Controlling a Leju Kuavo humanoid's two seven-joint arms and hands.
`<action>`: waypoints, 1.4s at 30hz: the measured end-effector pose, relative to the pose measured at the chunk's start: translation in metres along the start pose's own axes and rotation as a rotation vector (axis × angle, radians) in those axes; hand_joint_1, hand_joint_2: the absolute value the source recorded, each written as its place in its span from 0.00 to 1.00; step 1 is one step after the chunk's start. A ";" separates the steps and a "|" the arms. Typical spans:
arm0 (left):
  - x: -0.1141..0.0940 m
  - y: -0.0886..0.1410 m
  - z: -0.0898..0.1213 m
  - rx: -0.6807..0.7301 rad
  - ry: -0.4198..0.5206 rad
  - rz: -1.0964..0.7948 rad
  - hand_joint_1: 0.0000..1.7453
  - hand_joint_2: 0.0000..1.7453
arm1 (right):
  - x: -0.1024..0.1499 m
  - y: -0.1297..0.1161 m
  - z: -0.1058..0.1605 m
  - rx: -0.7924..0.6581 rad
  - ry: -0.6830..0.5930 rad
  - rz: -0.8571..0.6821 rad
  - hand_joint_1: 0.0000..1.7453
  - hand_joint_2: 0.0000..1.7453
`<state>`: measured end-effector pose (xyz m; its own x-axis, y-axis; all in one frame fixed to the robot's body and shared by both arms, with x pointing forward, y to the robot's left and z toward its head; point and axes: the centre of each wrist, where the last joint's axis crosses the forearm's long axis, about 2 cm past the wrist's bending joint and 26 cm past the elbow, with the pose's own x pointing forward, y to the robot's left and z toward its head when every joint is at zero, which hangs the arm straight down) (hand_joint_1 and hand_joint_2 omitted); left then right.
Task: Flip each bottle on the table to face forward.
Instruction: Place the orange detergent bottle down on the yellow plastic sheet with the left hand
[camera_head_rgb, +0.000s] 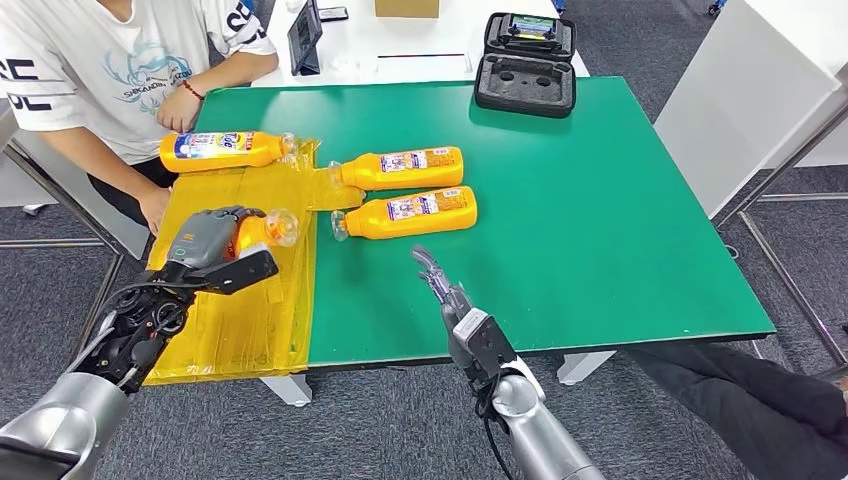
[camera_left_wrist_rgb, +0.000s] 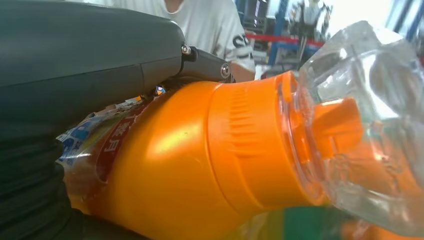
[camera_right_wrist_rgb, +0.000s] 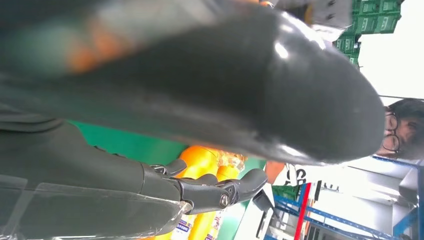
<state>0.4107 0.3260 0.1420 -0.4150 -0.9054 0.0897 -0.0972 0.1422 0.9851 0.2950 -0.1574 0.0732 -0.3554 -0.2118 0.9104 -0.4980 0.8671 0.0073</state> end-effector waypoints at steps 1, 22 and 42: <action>-0.001 0.000 -0.001 -0.027 -0.002 -0.022 1.00 1.00 | 0.000 0.000 0.001 0.003 0.001 -0.001 0.00 0.00; -0.012 0.003 -0.005 -0.261 0.018 -0.159 1.00 1.00 | -0.002 -0.004 0.008 0.017 0.023 -0.043 0.00 0.00; -0.010 -0.009 -0.004 -0.421 -0.016 -0.109 1.00 1.00 | -0.003 -0.003 0.011 0.003 0.033 -0.046 0.00 0.00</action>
<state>0.4197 0.3317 0.1330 -0.4372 -0.8992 -0.0167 0.2345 -0.1320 0.9631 0.2886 -0.1647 0.0659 -0.3058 -0.2359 0.9224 -0.5159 0.8553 0.0477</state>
